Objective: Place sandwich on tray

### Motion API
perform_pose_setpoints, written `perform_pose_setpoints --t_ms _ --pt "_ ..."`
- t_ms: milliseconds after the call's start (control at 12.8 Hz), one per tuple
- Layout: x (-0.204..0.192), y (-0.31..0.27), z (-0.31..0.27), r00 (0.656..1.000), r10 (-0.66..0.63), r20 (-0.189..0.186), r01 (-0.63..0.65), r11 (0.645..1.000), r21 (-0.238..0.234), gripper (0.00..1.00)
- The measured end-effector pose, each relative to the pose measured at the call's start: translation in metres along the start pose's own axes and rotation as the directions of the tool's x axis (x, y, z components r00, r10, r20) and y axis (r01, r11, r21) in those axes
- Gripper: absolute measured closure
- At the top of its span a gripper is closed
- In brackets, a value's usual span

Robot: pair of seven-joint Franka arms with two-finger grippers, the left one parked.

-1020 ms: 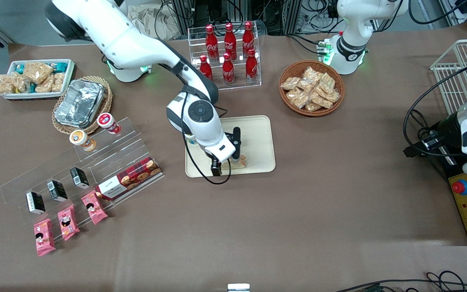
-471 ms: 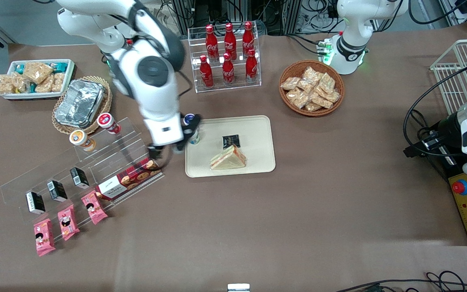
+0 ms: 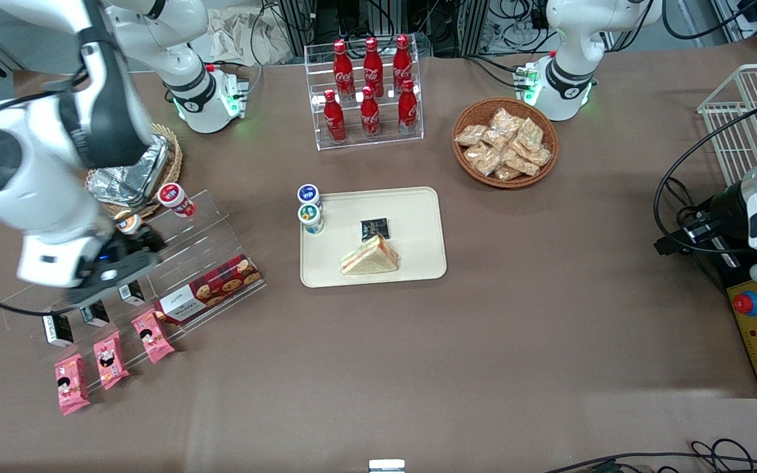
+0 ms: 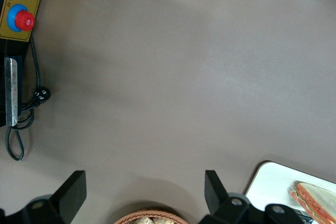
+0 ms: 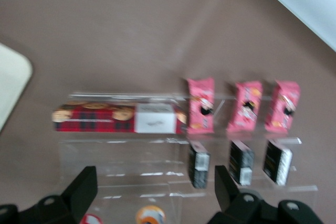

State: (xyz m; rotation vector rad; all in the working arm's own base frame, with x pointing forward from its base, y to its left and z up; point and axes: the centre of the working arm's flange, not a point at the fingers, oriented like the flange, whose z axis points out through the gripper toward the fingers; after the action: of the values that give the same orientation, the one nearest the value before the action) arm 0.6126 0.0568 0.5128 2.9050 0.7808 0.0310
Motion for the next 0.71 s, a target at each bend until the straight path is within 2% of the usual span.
perform_pose_setpoints --t_ms 235,392,549,706 --pt "-0.035 0.059 0.0 0.988 0.153 -0.004 -0.153 0.987 0.056 0.0" --pt "-0.062 0.089 -0.011 0.972 0.233 -0.01 -0.232 0.97 0.068 0.0" --pt "-0.081 0.097 -0.028 0.944 0.33 -0.019 -0.327 0.942 0.08 0.0" --pt "-0.087 0.094 -0.041 0.928 0.371 -0.03 -0.367 0.926 0.09 0.0"
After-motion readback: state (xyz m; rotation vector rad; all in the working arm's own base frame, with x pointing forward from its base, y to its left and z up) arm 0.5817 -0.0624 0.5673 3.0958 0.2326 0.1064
